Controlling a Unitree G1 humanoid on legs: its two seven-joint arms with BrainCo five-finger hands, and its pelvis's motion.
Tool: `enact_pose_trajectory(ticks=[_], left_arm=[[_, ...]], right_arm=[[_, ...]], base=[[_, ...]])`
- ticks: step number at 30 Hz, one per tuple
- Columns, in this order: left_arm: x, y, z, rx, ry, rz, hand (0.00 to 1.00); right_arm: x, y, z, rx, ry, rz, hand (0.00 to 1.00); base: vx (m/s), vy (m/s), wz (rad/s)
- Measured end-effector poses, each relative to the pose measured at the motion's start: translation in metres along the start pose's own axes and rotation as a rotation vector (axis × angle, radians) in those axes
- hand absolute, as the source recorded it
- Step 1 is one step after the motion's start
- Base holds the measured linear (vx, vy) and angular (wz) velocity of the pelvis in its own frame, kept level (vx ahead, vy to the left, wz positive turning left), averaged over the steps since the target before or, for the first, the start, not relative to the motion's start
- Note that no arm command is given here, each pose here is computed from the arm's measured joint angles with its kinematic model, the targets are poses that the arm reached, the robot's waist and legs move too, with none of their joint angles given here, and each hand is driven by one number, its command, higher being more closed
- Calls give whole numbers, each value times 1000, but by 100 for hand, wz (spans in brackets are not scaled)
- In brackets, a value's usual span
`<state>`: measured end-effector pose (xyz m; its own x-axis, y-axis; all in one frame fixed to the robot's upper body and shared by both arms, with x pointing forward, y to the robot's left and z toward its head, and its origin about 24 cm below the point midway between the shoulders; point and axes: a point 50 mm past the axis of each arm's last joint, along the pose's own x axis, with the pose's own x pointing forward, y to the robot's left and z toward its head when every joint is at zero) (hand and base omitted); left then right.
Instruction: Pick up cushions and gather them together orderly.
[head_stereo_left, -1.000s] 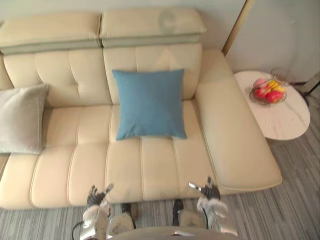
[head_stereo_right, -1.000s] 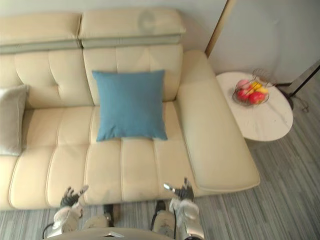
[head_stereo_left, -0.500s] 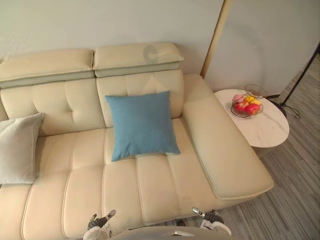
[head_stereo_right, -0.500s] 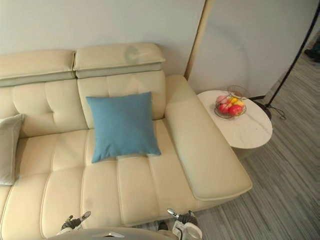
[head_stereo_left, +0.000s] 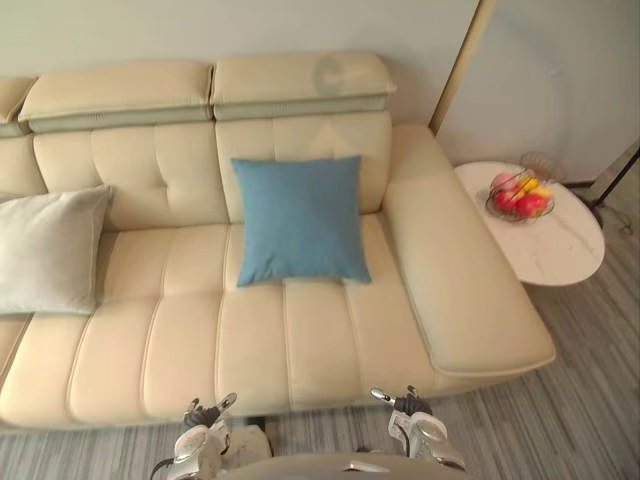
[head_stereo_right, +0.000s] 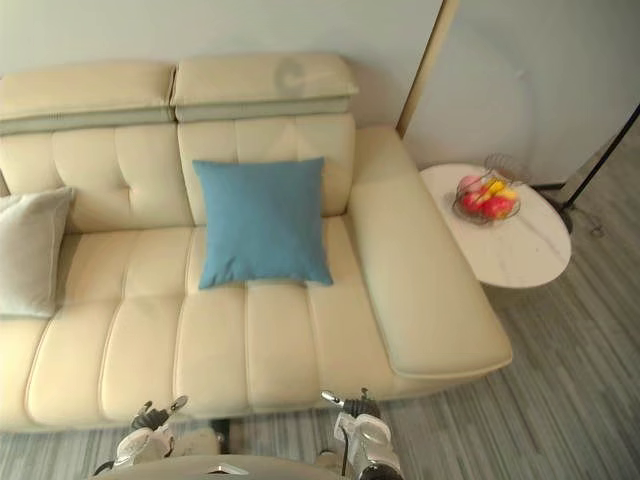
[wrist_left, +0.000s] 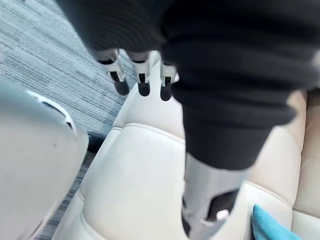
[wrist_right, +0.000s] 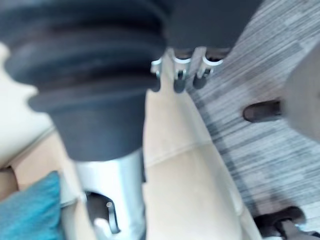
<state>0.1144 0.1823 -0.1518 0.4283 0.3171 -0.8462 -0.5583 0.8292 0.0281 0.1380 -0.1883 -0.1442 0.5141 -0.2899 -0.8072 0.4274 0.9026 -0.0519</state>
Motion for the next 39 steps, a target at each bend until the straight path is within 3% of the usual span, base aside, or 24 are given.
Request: enact_pose_trajectory(ticks=[16,25,35,39], left_arm=[[0,26,-12,104,41,55,0],[1,21,-17,187,68,16,0],[3,16,-8,220,43,-4,0],[4,12,-4,257,24,-22,0]], right_arm=[[-5,-22,-27,92,97,-94,0],[-8,-37,-41,134,155,-149,0],[1,-16,-8,84,49,-70,0],[1,-23,-9,78,48,-89,0]], base=[[-31,70,-32],[102,-19,-28],[-41,-20,-125],[-13,-96,-130]])
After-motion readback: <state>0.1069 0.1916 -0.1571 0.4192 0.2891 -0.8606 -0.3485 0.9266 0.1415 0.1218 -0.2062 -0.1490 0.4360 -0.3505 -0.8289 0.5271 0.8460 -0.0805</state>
